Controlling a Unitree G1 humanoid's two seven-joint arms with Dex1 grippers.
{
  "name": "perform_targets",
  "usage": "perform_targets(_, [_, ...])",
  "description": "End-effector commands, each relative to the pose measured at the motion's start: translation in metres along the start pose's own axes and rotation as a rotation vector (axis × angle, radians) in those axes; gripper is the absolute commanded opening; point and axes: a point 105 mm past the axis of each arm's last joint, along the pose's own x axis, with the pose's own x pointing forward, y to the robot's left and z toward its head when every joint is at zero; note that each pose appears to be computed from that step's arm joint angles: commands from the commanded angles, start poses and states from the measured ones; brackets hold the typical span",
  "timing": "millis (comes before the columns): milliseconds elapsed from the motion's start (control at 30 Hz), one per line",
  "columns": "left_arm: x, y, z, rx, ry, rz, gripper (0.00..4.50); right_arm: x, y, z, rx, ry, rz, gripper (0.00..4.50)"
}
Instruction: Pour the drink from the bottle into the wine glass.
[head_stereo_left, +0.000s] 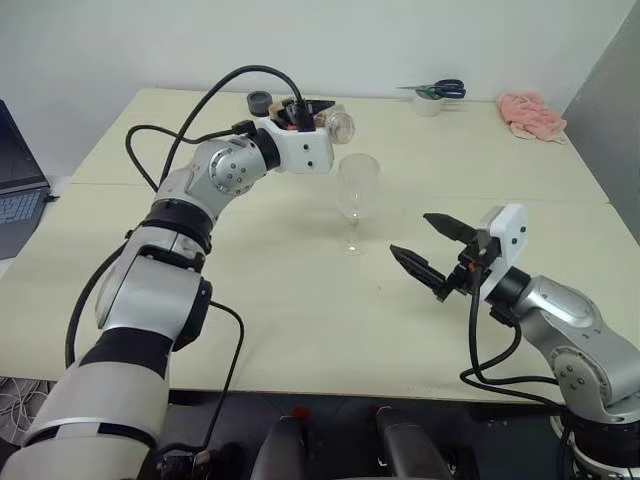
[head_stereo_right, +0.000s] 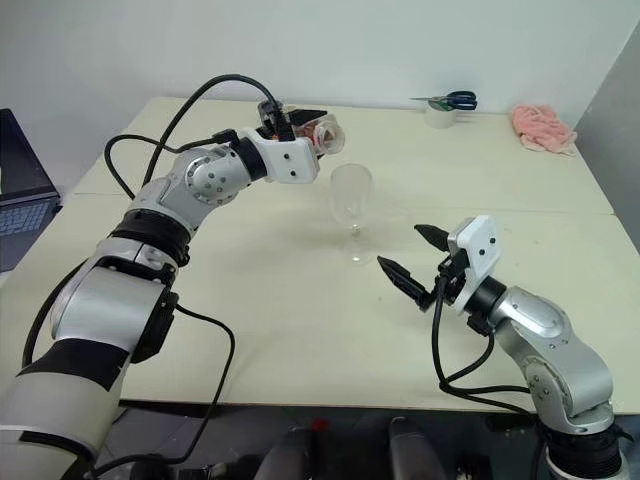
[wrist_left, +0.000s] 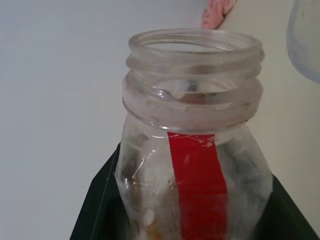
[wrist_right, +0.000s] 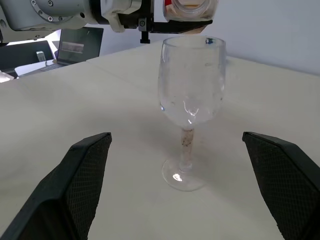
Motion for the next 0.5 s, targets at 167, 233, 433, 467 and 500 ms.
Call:
perform_targets(167, [0.0024, 0.0295, 0.0128, 0.12, -0.05, 0.073, 1.72, 0.0051, 0.0021, 0.0155, -0.046, -0.056, 0.012, 4.5])
perform_targets(233, [0.0026, 0.0302, 0.0141, 0.14, -0.056, 0.074, 1.72, 0.0063, 0.0022, 0.0165, -0.05, -0.059, 0.012, 4.5])
perform_targets(433, [0.0027, 0.0304, 0.0146, 0.169, -0.059, 0.069, 1.72, 0.0091, 0.0017, 0.0195, -0.061, -0.066, 0.013, 4.5])
perform_targets(467, [0.003, 0.0308, 0.0153, 0.181, -0.061, 0.067, 1.72, 0.0095, 0.0015, 0.0201, -0.063, -0.068, 0.012, 4.5])
perform_targets(500, [0.0032, 0.0312, 0.0157, 0.189, -0.062, 0.066, 1.72, 0.01, 0.0014, 0.0206, -0.064, -0.069, 0.012, 4.5])
